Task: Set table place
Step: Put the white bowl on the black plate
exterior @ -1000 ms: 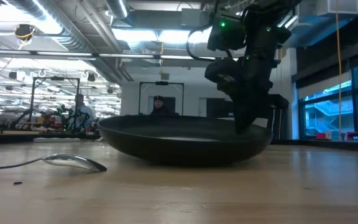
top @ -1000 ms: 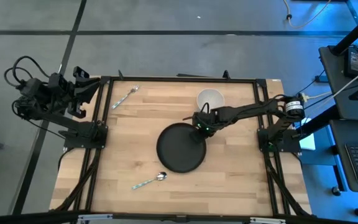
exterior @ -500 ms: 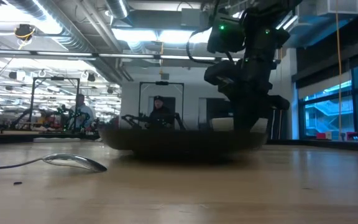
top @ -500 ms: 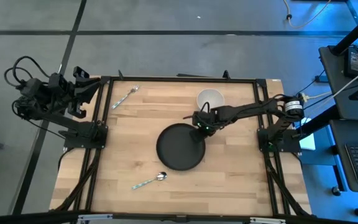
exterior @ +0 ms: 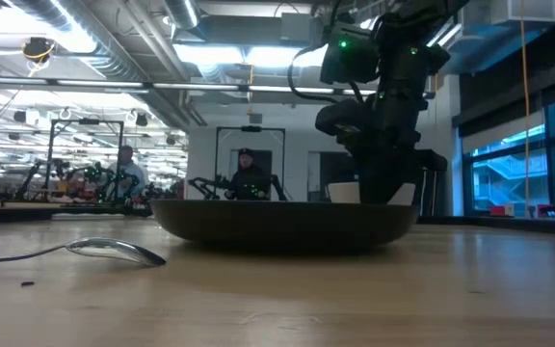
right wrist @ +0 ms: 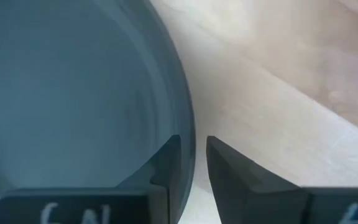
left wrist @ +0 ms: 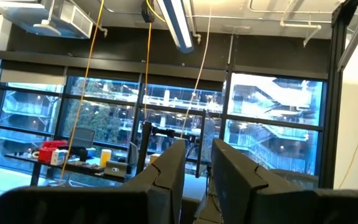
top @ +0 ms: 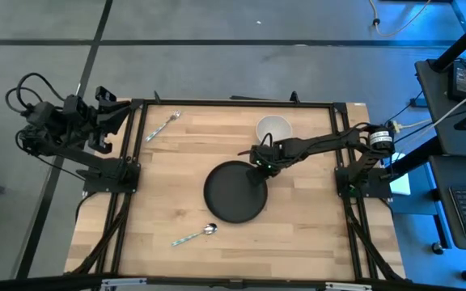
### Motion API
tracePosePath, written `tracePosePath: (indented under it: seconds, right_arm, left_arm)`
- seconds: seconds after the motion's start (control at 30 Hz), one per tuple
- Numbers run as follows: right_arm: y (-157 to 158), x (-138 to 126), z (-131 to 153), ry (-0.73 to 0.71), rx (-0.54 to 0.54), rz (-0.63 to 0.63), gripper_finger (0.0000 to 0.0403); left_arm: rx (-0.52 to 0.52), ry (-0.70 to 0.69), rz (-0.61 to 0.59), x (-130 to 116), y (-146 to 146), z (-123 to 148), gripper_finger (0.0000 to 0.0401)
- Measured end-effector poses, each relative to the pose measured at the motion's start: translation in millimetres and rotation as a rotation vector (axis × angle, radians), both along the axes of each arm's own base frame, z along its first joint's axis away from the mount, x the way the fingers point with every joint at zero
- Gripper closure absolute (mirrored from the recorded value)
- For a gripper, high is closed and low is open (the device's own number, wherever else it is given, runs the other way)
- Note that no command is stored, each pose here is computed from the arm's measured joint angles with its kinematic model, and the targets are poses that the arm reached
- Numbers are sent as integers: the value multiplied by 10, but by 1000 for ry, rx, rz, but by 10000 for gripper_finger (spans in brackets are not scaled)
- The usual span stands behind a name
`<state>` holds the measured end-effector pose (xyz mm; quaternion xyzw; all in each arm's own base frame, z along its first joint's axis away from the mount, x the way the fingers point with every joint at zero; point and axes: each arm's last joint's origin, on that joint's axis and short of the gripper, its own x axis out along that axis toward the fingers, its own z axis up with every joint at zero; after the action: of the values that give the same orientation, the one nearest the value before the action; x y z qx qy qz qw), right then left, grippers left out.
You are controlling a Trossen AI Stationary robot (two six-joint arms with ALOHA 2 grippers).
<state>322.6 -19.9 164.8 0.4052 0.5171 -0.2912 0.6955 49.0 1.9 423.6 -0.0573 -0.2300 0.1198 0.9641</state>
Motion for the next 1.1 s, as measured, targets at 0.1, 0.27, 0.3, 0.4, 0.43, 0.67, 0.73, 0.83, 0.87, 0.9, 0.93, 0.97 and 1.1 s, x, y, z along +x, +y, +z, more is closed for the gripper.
tracePosePath:
  seconds: [0.1, 0.27, 0.3, 0.4, 0.43, 0.67, 0.73, 0.83, 0.87, 0.9, 0.93, 0.97, 1.1]
  right_arm:
    - [-3, 0, 0, 0, -7, -2, 325]
    - [-2, 0, 0, 0, -3, -1, 325]
    - [2, 0, 0, -1, 9, 2, 325]
    - [16, 3, 2, -7, 48, 43, 325]
    - [18, 4, 2, -10, 51, 65, 325]
    - [19, 8, 4, -16, 42, 105, 325]
    - [19, 10, 4, -20, 34, 129, 325]
    - [19, 10, 4, -20, 30, 144, 325]
    - [19, 9, 4, -19, 30, 144, 325]
    - [20, 6, 3, -17, 30, 144, 325]
    - [20, 3, 3, -13, 31, 145, 325]
    - [20, -3, 1, -7, 31, 146, 325]
    - [-15, -14, -1, 2, 8, 195, 325]
  left_arm:
    - [0, 0, 0, 0, 0, 0, 328]
    - [1, 5, 0, 2, -1, -4, 328]
    - [1, 6, 0, 2, -1, -5, 328]
    - [1, 6, 0, 2, -1, -5, 328]
    - [1, 6, 0, 2, -1, -5, 328]
    - [1, 6, 0, 2, -1, -5, 328]
    - [1, 6, 0, 3, -1, -5, 328]
    - [1, 6, 0, 3, -1, -5, 328]
    - [1, 6, 0, 2, -1, -5, 328]
    - [1, 6, 0, 2, -1, -5, 328]
    - [1, 6, 0, 2, -1, -5, 328]
    - [1, 6, 0, 2, -1, -5, 328]
    - [1, 6, 0, 2, -1, -5, 328]
